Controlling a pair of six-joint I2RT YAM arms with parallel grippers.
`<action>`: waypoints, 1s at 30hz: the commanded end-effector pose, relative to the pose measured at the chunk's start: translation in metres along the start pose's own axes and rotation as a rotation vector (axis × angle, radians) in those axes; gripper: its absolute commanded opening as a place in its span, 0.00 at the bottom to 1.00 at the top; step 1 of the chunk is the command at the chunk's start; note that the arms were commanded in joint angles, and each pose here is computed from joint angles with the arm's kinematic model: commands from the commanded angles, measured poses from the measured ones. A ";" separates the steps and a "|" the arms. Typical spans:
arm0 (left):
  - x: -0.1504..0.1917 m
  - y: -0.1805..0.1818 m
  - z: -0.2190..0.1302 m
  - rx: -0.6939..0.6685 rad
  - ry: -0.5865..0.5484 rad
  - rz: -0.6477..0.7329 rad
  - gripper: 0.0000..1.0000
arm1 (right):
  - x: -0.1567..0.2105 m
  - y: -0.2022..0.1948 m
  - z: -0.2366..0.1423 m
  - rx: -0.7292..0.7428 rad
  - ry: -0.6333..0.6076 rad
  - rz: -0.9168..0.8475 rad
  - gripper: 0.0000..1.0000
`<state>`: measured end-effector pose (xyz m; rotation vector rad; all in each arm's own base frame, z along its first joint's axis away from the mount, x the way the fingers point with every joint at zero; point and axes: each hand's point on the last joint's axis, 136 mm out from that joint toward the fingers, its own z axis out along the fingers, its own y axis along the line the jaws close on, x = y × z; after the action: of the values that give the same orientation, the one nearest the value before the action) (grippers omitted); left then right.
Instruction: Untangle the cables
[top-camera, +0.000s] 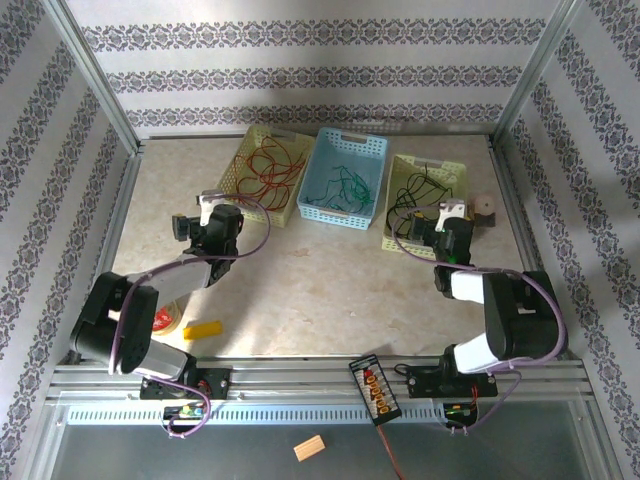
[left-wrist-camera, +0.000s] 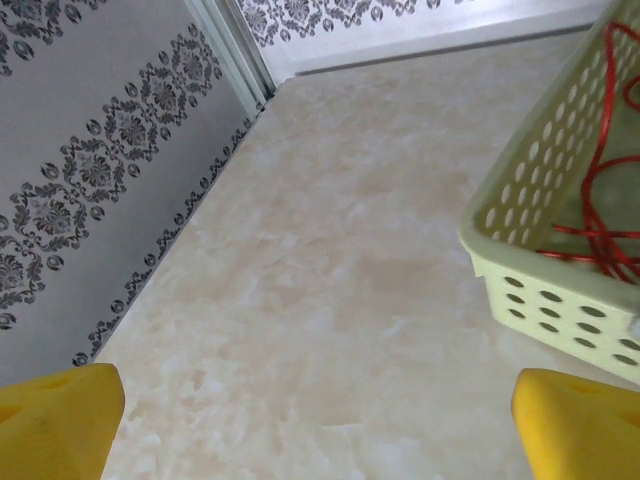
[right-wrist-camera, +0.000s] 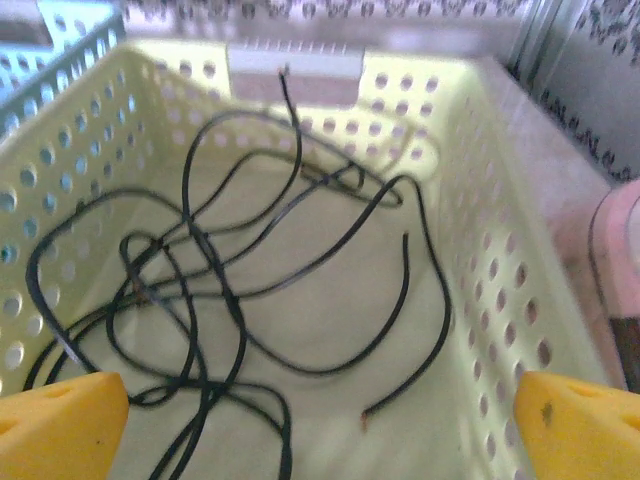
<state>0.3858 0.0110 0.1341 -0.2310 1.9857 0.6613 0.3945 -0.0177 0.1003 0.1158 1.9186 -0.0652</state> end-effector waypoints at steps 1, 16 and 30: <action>-0.003 -0.008 0.013 0.008 -0.023 0.018 0.99 | -0.008 0.018 -0.002 -0.125 -0.070 0.002 0.98; 0.033 -0.010 0.023 0.401 -0.209 -0.188 0.99 | -0.007 0.020 -0.001 -0.120 -0.057 -0.009 0.98; 0.036 -0.002 0.033 0.369 -0.136 -0.219 0.99 | -0.008 0.020 0.000 -0.137 -0.054 -0.002 0.98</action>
<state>0.3859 0.0292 0.0751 -0.1422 1.9370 0.1931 0.3982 -0.0038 0.1059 0.0467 1.8787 0.0330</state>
